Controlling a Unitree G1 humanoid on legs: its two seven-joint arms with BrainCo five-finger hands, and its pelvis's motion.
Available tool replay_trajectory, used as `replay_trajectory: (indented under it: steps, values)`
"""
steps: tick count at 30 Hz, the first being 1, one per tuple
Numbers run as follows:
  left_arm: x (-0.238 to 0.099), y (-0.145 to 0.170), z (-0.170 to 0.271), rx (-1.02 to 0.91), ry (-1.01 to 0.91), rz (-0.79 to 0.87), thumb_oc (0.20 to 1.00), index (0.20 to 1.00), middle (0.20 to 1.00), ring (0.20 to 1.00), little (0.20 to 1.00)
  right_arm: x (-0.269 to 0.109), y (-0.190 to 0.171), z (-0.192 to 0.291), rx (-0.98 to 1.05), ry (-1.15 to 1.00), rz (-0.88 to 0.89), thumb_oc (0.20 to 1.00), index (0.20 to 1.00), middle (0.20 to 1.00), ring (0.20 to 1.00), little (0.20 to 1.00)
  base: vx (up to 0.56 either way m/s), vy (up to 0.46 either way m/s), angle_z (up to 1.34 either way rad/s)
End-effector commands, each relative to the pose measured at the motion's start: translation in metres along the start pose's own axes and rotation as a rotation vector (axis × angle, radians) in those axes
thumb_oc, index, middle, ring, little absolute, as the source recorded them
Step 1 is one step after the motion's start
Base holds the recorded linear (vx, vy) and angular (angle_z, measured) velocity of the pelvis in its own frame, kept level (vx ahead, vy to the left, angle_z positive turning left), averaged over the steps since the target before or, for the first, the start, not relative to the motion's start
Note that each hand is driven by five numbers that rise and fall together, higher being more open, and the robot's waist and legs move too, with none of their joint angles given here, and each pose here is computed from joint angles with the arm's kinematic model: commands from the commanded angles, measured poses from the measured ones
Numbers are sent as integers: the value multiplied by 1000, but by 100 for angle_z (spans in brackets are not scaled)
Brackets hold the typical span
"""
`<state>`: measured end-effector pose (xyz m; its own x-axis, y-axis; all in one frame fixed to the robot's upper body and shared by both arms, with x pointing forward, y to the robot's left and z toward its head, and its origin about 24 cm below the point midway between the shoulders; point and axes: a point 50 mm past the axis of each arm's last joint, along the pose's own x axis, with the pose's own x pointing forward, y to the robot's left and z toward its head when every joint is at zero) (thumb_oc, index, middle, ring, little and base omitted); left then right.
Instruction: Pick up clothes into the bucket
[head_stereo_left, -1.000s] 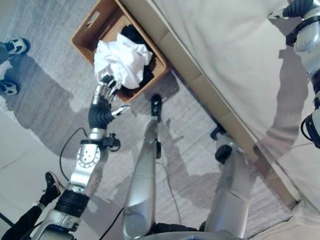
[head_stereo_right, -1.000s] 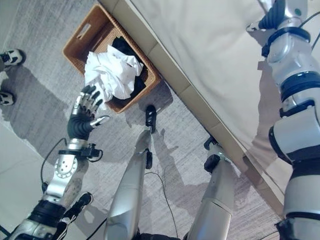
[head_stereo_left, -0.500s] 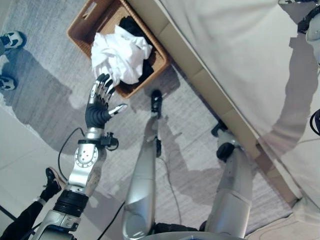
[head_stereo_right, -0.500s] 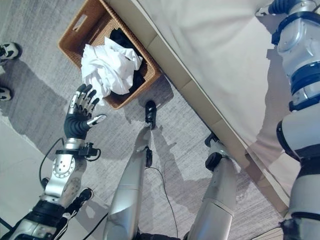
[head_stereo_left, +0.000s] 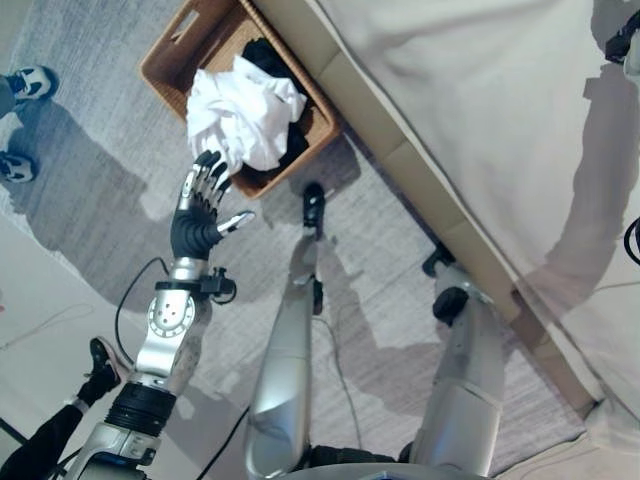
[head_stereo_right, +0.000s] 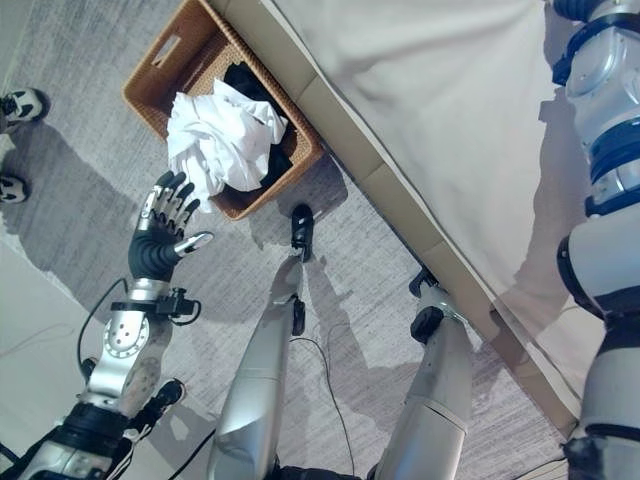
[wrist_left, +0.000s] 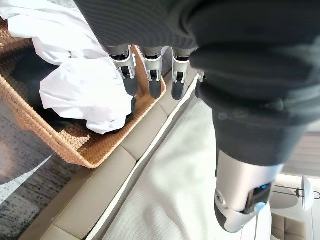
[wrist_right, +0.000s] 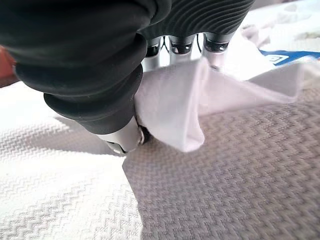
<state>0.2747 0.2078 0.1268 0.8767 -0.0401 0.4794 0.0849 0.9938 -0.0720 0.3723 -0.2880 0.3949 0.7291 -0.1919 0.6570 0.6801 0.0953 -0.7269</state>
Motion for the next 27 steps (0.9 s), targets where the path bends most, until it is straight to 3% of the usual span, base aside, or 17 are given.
replay_trajectory:
  steps: [1, 8, 13, 27]
  values:
    - [-11, 5, 7, -21, -41, 29, 1000, 1000, 1000, 1000, 1000, 0, -15, -16, -42, 39, -30, 200, 200, 200, 200, 200, 0, 0, 0]
    - [-13, 7, -3, -16, -16, 91, 1000, 1000, 1000, 1000, 1000, -24, 36, 22, 197, -162, 32, 200, 200, 200, 200, 200, -1, 3, -1]
    - [-16, 6, -15, -13, 37, 112, 1000, 1000, 1000, 1000, 1000, -74, 95, 55, 387, -289, 158, 200, 200, 200, 200, 200, -16, 17, -8]
    - [-22, 11, -31, 54, 114, 118, 1000, 1000, 1000, 1000, 1000, -175, 190, 69, 550, -210, 485, 200, 200, 200, 200, 200, -11, 26, -1]
